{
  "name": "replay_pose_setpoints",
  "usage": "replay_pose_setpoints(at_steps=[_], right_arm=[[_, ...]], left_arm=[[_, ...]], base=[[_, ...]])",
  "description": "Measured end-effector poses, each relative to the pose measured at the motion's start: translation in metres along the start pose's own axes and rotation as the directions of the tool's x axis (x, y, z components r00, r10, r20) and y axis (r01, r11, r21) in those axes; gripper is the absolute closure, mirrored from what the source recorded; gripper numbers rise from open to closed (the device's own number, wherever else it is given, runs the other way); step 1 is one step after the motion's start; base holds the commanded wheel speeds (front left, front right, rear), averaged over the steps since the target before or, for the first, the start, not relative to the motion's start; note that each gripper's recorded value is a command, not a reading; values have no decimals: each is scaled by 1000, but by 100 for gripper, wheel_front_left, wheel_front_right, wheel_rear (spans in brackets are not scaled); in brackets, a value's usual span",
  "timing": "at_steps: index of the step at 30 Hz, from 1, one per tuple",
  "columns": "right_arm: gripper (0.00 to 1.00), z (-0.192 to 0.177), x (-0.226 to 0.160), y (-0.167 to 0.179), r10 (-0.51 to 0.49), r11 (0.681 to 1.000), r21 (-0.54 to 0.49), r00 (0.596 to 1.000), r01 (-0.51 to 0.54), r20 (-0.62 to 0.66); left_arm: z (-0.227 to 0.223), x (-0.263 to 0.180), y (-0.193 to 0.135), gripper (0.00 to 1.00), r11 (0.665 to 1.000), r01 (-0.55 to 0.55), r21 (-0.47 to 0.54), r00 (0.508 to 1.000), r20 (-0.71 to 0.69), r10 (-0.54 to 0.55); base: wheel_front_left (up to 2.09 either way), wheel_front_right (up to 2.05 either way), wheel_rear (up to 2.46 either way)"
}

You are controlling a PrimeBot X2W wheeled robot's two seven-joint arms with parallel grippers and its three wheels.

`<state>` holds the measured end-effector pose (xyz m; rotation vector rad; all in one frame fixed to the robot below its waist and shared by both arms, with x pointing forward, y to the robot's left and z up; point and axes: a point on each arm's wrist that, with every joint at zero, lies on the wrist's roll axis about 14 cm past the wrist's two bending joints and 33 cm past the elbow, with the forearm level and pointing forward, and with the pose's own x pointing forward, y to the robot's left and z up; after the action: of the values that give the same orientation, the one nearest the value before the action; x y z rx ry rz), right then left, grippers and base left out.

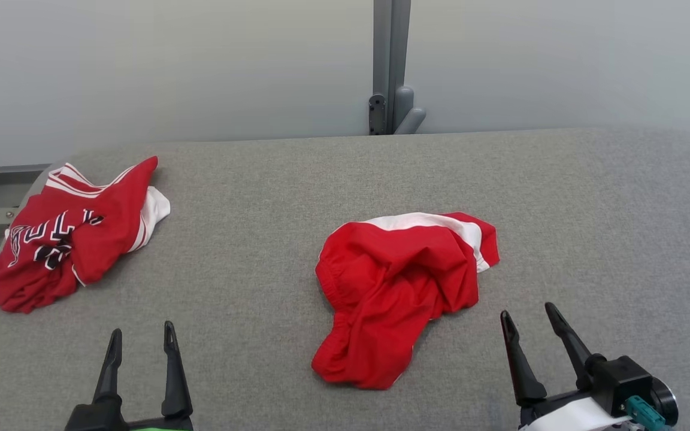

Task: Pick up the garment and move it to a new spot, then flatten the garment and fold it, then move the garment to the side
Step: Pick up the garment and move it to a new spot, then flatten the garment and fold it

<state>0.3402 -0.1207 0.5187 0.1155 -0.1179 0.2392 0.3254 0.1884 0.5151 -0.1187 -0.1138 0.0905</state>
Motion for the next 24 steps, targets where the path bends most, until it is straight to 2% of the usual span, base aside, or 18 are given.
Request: replay_pose_setpoints(at_steps=[4, 12, 24], right_arm=[[0, -10, -6, 7, 20, 1000, -2, 999, -20, -35], [0, -12, -8, 7, 17, 1000, 4, 999, -16, -40], [0, -11, -8, -1, -7, 1000, 9, 999, 7, -37]], left_arm=[[-1, -6, -1, 0, 1000, 20, 4, 1000, -4, -20], [-8, -9, -21, 0, 996, 91, 16, 996, -24, -90], [-10, -8, -28, 0, 994, 107, 23, 994, -31, -106]], base=[[0, 0, 0], [0, 0, 0], [0, 0, 0]])
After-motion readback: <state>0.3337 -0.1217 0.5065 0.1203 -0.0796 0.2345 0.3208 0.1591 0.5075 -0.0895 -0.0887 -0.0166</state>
